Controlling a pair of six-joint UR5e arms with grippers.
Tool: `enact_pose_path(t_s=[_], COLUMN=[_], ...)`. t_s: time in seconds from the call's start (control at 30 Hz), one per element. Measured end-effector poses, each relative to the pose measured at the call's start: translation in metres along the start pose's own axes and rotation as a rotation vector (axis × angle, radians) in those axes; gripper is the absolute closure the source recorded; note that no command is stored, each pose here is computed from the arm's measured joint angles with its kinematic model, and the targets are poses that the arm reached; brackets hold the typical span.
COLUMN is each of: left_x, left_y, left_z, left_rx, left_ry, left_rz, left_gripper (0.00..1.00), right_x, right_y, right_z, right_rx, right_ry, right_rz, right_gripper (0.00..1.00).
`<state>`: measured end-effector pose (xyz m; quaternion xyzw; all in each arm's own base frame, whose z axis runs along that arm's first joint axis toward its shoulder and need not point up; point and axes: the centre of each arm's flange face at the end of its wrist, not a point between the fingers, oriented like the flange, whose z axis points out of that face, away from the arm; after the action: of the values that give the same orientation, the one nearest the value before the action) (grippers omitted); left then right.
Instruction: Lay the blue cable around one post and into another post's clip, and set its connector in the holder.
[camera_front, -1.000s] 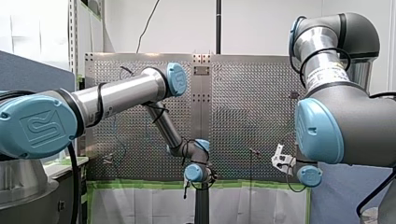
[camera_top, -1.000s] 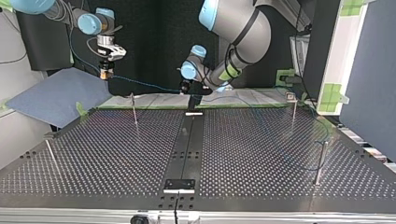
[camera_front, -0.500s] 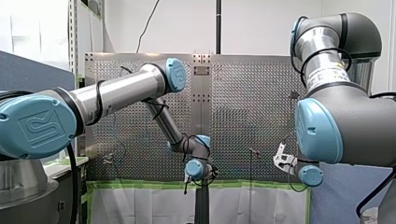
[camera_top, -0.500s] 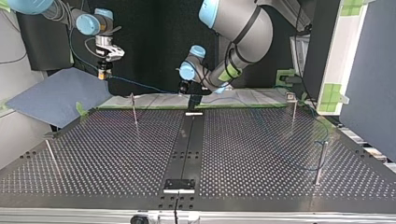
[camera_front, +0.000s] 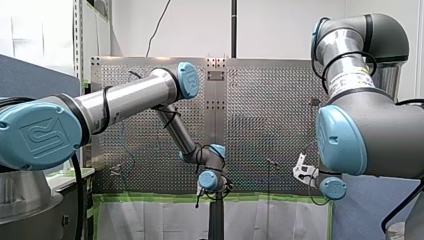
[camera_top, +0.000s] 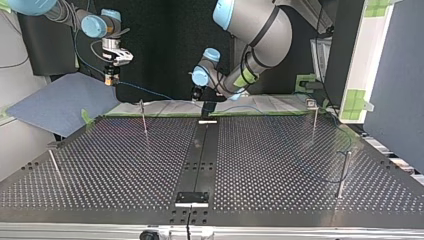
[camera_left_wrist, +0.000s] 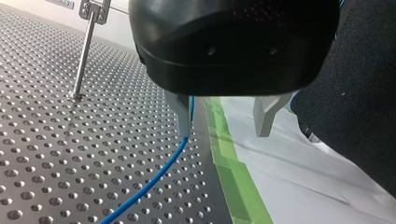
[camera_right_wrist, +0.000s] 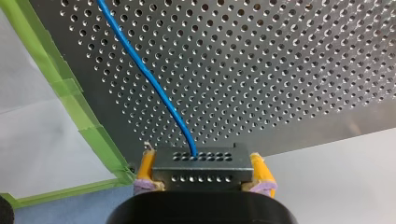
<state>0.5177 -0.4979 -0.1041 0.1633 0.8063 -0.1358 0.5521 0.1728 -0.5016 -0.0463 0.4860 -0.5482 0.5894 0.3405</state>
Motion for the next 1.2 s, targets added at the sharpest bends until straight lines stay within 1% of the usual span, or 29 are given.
enact_pose_path(t_s=[0.13, 0.3, 0.53, 0.6, 0.63, 0.7, 0.73, 0.77, 0.8, 0.83, 0.87, 0.9, 0.93, 1.0, 1.07, 1.1, 1.2], left_x=[-0.0006, -0.0023, -0.0035, -0.0037, -0.0034, -0.0035, -0.0035, -0.0034, -0.0035, -0.0037, -0.0037, -0.0037, -0.0037, -0.0036, -0.0038, -0.0038, -0.0034], left_y=[-0.0003, -0.0029, -0.0065, -0.0064, -0.0064, -0.0063, -0.0062, -0.0062, -0.0061, -0.0063, -0.0066, -0.0068, -0.0069, -0.007, -0.0071, -0.0071, -0.0071], left_z=[0.0008, 0.0024, 0.0025, 0.0025, 0.0024, 0.0024, 0.0025, 0.0025, 0.0025, 0.0024, 0.0023, 0.0023, 0.0022, 0.0022, 0.0022, 0.0022, 0.0022], left_rx=[-0.001, 0.001, -0.008, -0.013, -0.015, -0.017, -0.018, -0.018, -0.018, -0.018, -0.018, -0.018, -0.017, -0.017, -0.017, -0.017, -0.017], left_ry=[-0.009, -0.032, -0.051, -0.053, -0.053, -0.054, -0.054, -0.054, -0.054, -0.055, -0.055, -0.055, -0.055, -0.055, -0.055, -0.055, -0.055], left_rz=[0.0, -0.005, -0.007, -0.007, -0.007, -0.007, -0.008, -0.008, -0.008, -0.008, -0.008, -0.007, -0.007, -0.007, -0.007, -0.008, -0.009], left_gripper=[0.33, 0.33, 0.33, 0.4, 0.4, 0.51, 0.51, 0.59, 0.63, 0.63, 0.69, 0.72, 0.72, 0.77, 0.77, 0.81, 0.81], right_x=[-0.0001, -0.001, -0.0019, -0.0019, -0.002, -0.0019, -0.0019, -0.002, -0.0019, -0.002, -0.002, -0.0019, -0.0019, -0.0019, -0.0019, -0.002, -0.0021], right_y=[0.0001, -0.0004, -0.0019, -0.0019, -0.002, -0.002, -0.0021, -0.0021, -0.0021, -0.0021, -0.002, -0.0019, -0.0018, -0.0018, -0.0018, -0.0018, -0.0019], right_z=[-0.0002, -0.001, -0.0014, -0.0015, -0.0015, -0.0015, -0.0015, -0.0015, -0.0015, -0.0015, -0.0016, -0.0015, -0.0016, -0.0016, -0.0016, -0.0016, -0.0018], right_rx=[-0.001, -0.002, 0.001, 0.001, 0.001, 0.001, 0.001, 0.001, 0.001, 0.001, 0.001, 0.001, 0.0, 0.0, 0.0, 0.0, 0.0], right_ry=[-0.001, -0.008, -0.011, -0.012, -0.012, -0.012, -0.012, -0.013, -0.012, -0.013, -0.013, -0.013, -0.013, -0.013, -0.014, -0.014, -0.014], right_rz=[-0.001, -0.003, -0.005, -0.005, -0.005, -0.005, -0.005, -0.005, -0.005, -0.005, -0.005, -0.005, -0.005, -0.005, -0.005, -0.005, -0.005], right_gripper=[1.0, 1.0, 1.0, 1.0, 1.0, 1.0, 1.0, 1.0, 1.0, 1.0, 1.0, 1.0, 1.0, 1.0, 1.0, 1.0, 1.0])
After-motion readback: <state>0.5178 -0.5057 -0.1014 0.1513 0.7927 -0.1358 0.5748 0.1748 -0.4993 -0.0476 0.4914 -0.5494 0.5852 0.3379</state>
